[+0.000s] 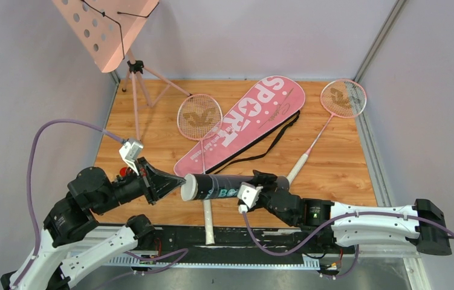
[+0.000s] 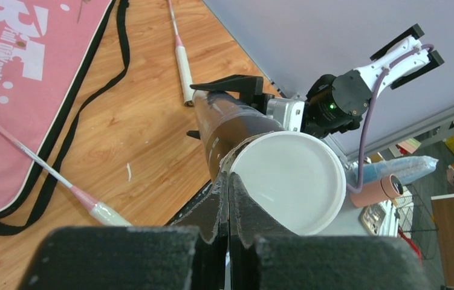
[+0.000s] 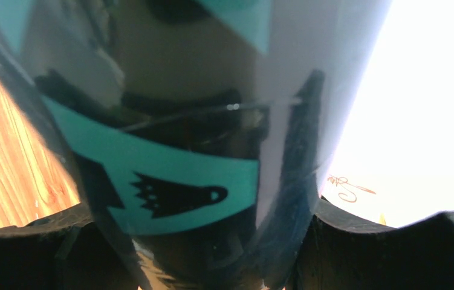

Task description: Pack up the badminton gear

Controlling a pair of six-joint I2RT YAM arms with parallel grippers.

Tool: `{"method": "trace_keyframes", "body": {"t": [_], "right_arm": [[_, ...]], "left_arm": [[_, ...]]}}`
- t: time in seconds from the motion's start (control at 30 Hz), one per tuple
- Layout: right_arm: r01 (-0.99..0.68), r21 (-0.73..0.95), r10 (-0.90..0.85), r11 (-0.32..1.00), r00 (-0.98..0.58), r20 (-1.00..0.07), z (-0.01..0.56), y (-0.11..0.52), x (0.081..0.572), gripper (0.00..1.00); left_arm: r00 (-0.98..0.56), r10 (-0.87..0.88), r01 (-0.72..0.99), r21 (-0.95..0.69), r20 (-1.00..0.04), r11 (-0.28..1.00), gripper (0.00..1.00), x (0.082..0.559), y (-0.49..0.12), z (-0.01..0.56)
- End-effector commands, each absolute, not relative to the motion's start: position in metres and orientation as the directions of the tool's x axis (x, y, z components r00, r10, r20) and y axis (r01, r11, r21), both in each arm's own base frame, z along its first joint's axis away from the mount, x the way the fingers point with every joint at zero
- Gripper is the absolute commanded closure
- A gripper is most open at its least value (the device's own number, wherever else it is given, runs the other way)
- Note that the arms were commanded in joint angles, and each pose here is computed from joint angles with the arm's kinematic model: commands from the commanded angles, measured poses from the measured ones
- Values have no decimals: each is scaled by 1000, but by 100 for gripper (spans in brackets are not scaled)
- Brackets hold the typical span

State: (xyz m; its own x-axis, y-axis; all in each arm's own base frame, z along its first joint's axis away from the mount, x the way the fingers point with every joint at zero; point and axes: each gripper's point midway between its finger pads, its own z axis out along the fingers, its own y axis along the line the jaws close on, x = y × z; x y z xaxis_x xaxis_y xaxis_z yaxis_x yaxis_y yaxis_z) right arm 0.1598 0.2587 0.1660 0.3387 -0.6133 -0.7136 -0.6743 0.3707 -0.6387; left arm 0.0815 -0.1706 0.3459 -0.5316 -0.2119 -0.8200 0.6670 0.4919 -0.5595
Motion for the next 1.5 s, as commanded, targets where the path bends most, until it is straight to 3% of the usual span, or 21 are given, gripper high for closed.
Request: {"method": "trace_keyframes", "body": {"t": [0.0,0.93,1.47], "right_arm": [[-655,-584,-513,481,330,-792,208,269,164,76],[-673,-567,-517,475,309,-799,199,270,162,76],[-675,-560,-556,481,260,-790,185,268,165,75]], "left_arm": [[-521,-211,673,-550,-827,494,100,89,-178,347],[-537,-110,527,-435,-836,730,100,122,-155,303],[-520,-107,473,-390,-847,790,100,134,-145,302]]}}
